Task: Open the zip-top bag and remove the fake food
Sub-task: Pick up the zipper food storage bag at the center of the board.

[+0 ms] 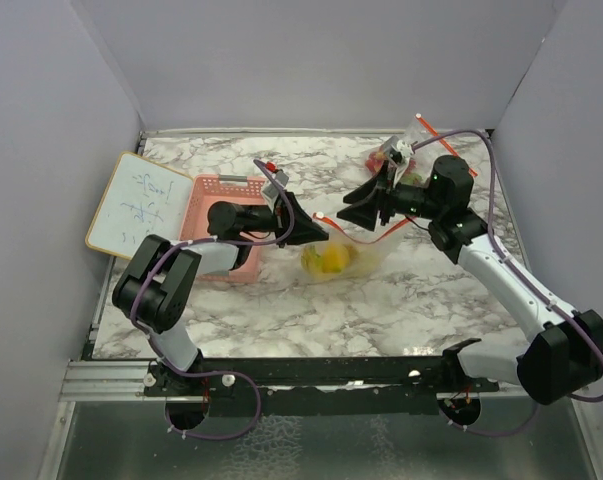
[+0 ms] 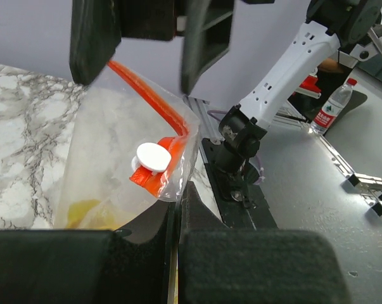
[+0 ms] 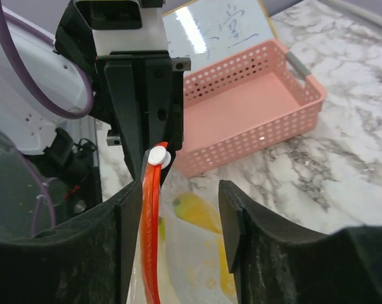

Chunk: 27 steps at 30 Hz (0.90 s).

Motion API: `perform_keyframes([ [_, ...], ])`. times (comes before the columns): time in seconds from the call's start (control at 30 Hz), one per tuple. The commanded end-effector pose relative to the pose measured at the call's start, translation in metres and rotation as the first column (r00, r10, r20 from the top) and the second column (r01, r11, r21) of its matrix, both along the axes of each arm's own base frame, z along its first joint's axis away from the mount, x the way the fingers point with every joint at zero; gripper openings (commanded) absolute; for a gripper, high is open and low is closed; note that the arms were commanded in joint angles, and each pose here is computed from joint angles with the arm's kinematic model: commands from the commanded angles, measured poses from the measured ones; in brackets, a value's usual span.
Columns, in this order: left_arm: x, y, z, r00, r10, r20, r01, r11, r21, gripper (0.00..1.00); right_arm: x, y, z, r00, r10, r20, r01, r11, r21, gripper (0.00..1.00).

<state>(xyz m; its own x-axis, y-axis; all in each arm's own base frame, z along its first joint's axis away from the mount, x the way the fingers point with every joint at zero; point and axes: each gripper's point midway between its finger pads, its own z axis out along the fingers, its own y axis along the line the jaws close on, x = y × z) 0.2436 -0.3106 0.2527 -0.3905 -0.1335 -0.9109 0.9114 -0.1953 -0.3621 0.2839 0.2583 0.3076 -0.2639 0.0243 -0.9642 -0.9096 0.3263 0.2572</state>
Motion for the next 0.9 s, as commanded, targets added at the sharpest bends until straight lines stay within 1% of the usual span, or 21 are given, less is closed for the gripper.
perform_keyframes([
  [0.0,-0.024,0.008,0.038,0.967,-0.008,0.255,0.037,0.993,-0.109,0.00,-0.024,0.012,0.010,0.987,0.158,-0.014,-0.156,0.984,0.081,0.47],
  [0.13,-0.027,0.007,0.038,0.966,-0.018,0.257,0.046,0.993,-0.107,0.00,-0.027,0.017,0.004,0.979,0.191,-0.071,-0.184,0.978,0.096,0.46],
  [0.17,-0.027,0.006,0.037,0.966,-0.020,0.256,0.048,0.993,-0.105,0.00,-0.027,0.020,0.003,0.977,0.198,-0.084,-0.190,0.977,0.102,0.47],
  [0.23,-0.027,0.006,0.035,0.967,-0.024,0.253,0.051,0.994,-0.100,0.00,-0.031,0.027,0.004,0.972,0.212,-0.103,-0.199,0.972,0.121,0.55],
  [0.3,-0.027,0.005,0.033,0.967,-0.028,0.252,0.053,0.994,-0.096,0.00,-0.032,0.034,0.006,0.969,0.211,-0.131,-0.193,0.972,0.138,0.58],
  [0.4,-0.026,0.005,0.033,0.966,-0.026,0.257,0.053,0.994,-0.097,0.00,-0.026,0.044,0.003,0.960,0.184,-0.210,-0.159,0.978,0.133,0.58],
  [0.53,-0.025,0.004,0.032,0.965,-0.033,0.261,0.058,0.994,-0.091,0.00,-0.024,0.051,-0.001,0.951,0.179,-0.253,-0.155,0.982,0.110,0.56],
  [0.6,-0.025,0.004,0.031,0.966,-0.034,0.258,0.059,0.994,-0.089,0.00,-0.021,0.052,-0.004,0.951,0.159,-0.265,-0.138,0.986,0.096,0.52],
  [0.7,-0.024,0.004,0.029,0.967,-0.034,0.254,0.058,0.995,-0.087,0.00,-0.020,0.053,-0.009,0.946,0.165,-0.278,-0.144,0.985,0.093,0.44],
  [0.8,-0.023,0.003,0.026,0.968,-0.039,0.249,0.061,0.995,-0.082,0.00,-0.021,0.052,-0.010,0.947,0.165,-0.277,-0.144,0.985,0.093,0.26],
  [0.87,-0.023,0.003,0.025,0.969,-0.040,0.244,0.061,0.995,-0.079,0.00,-0.023,0.052,-0.006,0.950,0.168,-0.262,-0.146,0.984,0.100,0.17],
])
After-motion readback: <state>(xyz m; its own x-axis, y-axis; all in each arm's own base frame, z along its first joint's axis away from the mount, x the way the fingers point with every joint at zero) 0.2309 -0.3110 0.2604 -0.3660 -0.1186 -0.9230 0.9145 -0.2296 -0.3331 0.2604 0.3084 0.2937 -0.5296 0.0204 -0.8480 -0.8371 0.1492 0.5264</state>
